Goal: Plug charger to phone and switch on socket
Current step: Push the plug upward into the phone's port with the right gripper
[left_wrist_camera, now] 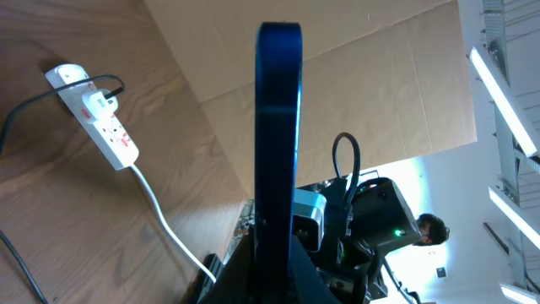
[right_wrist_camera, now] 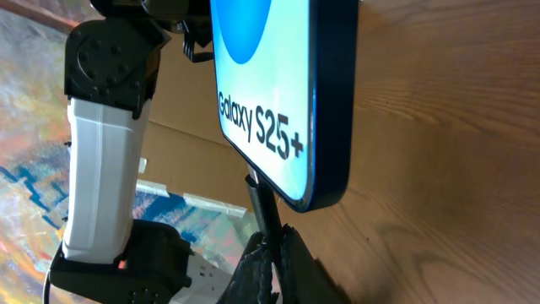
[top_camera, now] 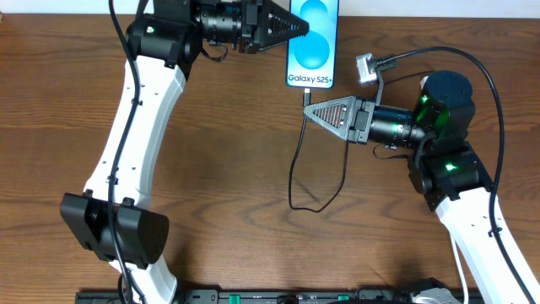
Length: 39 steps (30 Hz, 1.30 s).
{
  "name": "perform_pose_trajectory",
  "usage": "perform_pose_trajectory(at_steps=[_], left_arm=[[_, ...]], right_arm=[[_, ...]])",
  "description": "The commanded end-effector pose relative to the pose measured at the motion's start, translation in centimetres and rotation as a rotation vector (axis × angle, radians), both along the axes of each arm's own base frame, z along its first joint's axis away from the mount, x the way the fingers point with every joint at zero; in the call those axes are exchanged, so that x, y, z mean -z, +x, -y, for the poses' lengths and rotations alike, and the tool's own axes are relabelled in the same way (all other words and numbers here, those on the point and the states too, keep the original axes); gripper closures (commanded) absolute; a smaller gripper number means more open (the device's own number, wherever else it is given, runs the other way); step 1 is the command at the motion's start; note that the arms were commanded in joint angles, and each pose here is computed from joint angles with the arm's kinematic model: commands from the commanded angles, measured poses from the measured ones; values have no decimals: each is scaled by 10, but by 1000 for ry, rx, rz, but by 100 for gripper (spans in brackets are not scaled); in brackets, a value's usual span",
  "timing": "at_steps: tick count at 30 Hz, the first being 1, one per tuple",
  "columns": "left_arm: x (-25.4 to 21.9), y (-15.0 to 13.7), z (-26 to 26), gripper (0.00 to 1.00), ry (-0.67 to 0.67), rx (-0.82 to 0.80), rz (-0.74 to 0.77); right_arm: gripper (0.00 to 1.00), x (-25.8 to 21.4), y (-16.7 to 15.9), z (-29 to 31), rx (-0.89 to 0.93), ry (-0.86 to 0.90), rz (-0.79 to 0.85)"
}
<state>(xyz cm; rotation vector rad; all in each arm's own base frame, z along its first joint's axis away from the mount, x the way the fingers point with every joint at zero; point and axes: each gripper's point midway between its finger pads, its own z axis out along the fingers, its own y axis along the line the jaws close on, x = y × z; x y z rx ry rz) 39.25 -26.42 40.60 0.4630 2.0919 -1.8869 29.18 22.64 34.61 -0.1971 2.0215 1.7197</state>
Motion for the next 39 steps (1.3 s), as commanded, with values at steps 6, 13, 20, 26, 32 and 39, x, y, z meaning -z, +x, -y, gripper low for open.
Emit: perform_pose_trajectory(at_steps=[6,13,20,26,32,39], left_arm=[[-8,-6,1,93,-12,20,14],[-6,-2,1,93,-2,-3,11],[-6,-2,1,93,-3,-2,9],[-7,-3,1,92,-6,5,9],[-7,-4,1,93,-7,9,8],[-7,-4,1,93,-7,9,8]], right_arm=[[99,-1,10,6,54,-4,-5],[99,1,6,5,37,-4,-19],[99,1,7,5,43,-5,-18],[99,1,8,6,48,-6,-16],[99,0,11,7,63,-7,-10],[99,0,12,7,67,-8,-9]])
